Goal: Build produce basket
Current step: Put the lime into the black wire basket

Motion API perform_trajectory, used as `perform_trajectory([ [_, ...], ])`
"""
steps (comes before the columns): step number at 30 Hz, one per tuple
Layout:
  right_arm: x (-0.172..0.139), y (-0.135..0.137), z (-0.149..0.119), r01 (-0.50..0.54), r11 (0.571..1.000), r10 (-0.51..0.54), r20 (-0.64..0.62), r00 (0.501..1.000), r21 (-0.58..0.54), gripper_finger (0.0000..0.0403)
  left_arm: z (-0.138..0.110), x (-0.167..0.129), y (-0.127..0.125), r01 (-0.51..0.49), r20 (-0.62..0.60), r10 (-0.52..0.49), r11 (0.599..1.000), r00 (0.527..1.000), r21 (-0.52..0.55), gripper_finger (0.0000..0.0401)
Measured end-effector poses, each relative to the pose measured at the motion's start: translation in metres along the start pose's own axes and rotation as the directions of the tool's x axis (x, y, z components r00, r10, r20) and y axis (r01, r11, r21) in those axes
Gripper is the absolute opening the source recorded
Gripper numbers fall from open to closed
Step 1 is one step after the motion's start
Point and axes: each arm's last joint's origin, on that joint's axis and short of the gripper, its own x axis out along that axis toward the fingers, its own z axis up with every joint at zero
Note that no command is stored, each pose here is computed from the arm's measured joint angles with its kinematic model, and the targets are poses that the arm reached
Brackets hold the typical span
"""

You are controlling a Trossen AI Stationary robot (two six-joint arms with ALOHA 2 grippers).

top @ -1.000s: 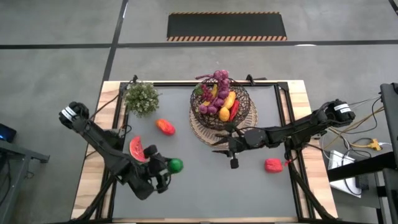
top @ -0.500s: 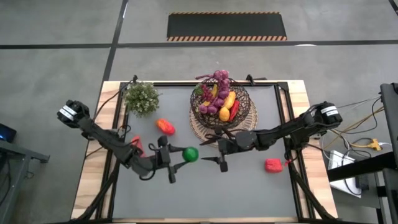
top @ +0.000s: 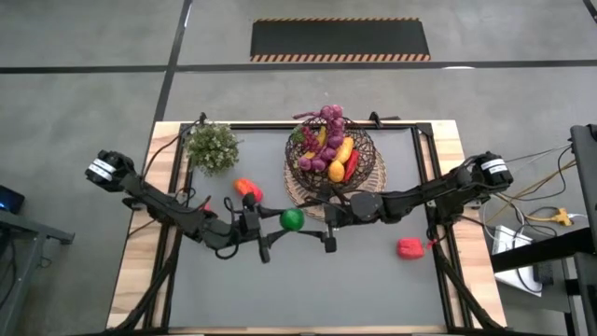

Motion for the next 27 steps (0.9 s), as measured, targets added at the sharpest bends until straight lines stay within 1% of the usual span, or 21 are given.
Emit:
perform_trajectory([
  [3, 0.0, 0.0, 0.001, -0.001, 1.0, 0.001, 0.006, 1.0, -0.005, 0.0284, 0.002, 0.001, 0.0, 0.008, 0.016, -0.008, 1.0, 1.0, -0.011, 0.0202],
  [7, 0.0, 0.0, 0.0, 0.001, 1.0, -0.001, 0.003, 1.0, -0.008, 0.0237, 0.002, 0.001, 0.0, 0.008, 0.014, -0.008, 1.0, 1.0, -0.006, 0.0206],
  [10, 0.0, 0.0, 0.0, 0.001, 1.0, -0.001, 0.002, 1.0, -0.009, 0.0206, 0.002, 0.001, 0.0, 0.011, 0.013, -0.011, 1.0, 1.0, -0.006, 0.0226],
  [12, 0.0, 0.0, 0.0, 0.001, 1.0, -0.001, 0.001, 1.0, -0.008, 0.0194, 0.001, 0.001, 0.001, 0.015, 0.012, -0.015, 1.0, 1.0, -0.005, 0.0246],
  [17, 0.0, 0.0, 0.0, 0.0, 1.0, 0.0, -0.003, 1.0, -0.009, 0.0189, -0.001, 0.001, 0.001, 0.017, 0.004, -0.017, 1.0, 1.0, 0.004, 0.0294],
  [19, 0.0, 0.0, 0.0, 0.0, 1.0, 0.0, -0.002, 1.0, -0.009, 0.0188, -0.002, 0.0, 0.002, 0.016, -0.002, -0.016, 0.999, 1.0, 0.04, 0.0305],
  [23, 0.0, 0.0, 0.0, 0.0, 1.0, 0.0, -0.003, 1.0, 0.003, 0.0187, 0.004, -0.003, 0.004, 0.017, 0.013, -0.018, 0.995, 1.0, 0.1, 0.0316],
  [27, -0.004, -0.001, 0.003, 0.022, 0.999, -0.021, -0.017, 1.0, 0.032, 0.0187, 0.01, -0.007, 0.007, 0.013, 0.03, -0.019, 0.981, 0.999, 0.194, 0.0317],
])
